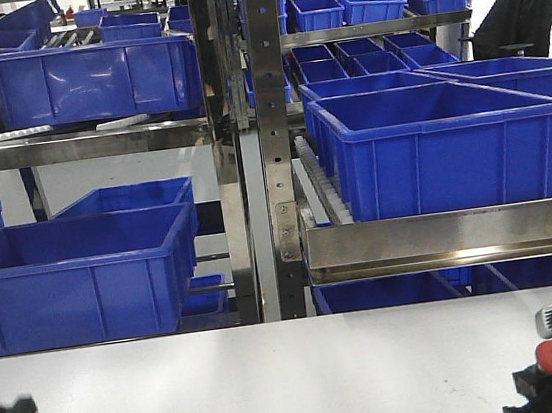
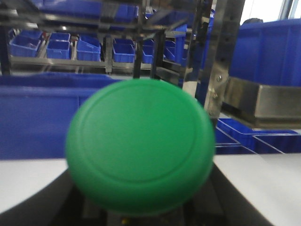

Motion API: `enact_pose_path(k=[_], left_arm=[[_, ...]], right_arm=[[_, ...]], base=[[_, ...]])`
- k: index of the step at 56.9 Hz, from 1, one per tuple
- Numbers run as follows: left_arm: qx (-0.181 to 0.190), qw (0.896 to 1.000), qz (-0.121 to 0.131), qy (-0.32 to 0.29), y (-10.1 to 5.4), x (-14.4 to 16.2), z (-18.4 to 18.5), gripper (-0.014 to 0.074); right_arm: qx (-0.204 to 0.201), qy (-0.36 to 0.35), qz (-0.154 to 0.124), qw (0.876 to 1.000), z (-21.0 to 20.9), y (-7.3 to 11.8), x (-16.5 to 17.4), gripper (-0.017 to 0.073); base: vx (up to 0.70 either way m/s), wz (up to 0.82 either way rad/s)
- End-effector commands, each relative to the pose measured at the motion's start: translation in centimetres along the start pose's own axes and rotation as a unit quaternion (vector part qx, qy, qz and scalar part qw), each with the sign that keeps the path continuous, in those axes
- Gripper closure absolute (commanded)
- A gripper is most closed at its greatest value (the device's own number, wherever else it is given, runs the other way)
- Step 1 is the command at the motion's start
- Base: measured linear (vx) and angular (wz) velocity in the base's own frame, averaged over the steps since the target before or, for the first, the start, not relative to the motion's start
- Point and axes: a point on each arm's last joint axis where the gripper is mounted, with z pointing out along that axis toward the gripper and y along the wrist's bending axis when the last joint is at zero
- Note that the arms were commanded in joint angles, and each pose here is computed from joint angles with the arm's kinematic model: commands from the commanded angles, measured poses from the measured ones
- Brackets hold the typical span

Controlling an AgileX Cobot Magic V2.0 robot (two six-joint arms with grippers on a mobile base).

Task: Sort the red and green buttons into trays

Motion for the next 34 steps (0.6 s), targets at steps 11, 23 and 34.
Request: enact_pose_path(k=[11,23,34], left_arm=[[0.014,0.994,0.077,-0.073,-1.2,-9.6,0.4,0.0596],[-0.017,0.998,0.046,-0.048,-1.8,-13.0,-2.5,0.0596],[0.019,0.998,0.044,-0.047,-4.0,-14.1,-5.5,0.0596]], right_arm=[[0.008,-0.179,-0.005,0.984,-5.9,-0.2,-5.0,0.0571],[-0.004,-0.221,-0.001,0.975,-9.5,0.5,-5.8,0.0569],[-0.103,-0.238,-0.025,0.965,-11.8,4.5,-6.7,0.0568]], base=[[0.00,0.00],[0.00,0.00],[0.00,0.00]])
